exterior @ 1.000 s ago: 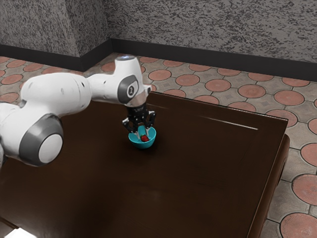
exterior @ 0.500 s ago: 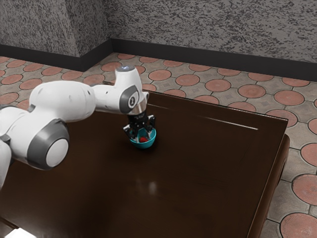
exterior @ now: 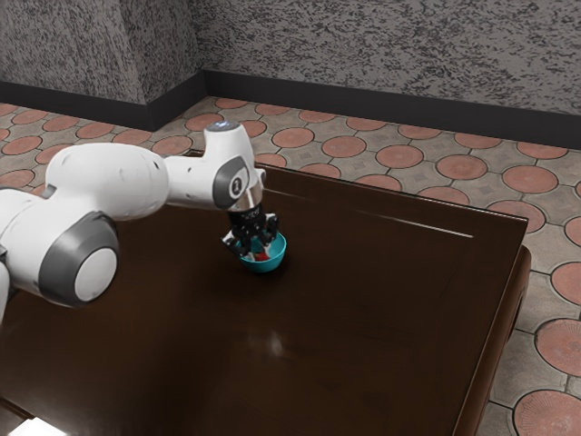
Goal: Take strawberry from the bowl
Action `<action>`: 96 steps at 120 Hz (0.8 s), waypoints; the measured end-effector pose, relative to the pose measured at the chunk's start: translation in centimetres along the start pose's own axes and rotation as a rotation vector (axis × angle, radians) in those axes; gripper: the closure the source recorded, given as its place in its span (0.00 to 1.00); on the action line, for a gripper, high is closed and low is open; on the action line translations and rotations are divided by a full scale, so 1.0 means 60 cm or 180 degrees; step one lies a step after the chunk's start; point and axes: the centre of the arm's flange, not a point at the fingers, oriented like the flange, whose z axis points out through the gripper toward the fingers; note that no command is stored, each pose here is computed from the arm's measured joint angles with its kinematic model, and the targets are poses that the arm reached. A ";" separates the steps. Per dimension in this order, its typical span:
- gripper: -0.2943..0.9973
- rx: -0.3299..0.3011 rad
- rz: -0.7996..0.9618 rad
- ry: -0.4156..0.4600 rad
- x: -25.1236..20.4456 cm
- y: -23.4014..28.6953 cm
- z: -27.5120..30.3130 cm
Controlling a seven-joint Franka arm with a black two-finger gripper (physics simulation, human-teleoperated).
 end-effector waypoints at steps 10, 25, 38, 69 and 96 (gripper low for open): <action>0.73 -0.0060 -0.0010 0.0024 -0.004 0.005 -0.031; 0.73 -0.0191 0.0108 0.0104 -0.044 0.032 -0.109; 0.73 -0.0191 0.0415 0.0121 -0.143 0.097 -0.097; 0.67 -0.0051 0.0402 -0.0011 -0.165 0.103 -0.017; 0.39 -0.0102 0.0445 0.0030 -0.155 0.091 -0.112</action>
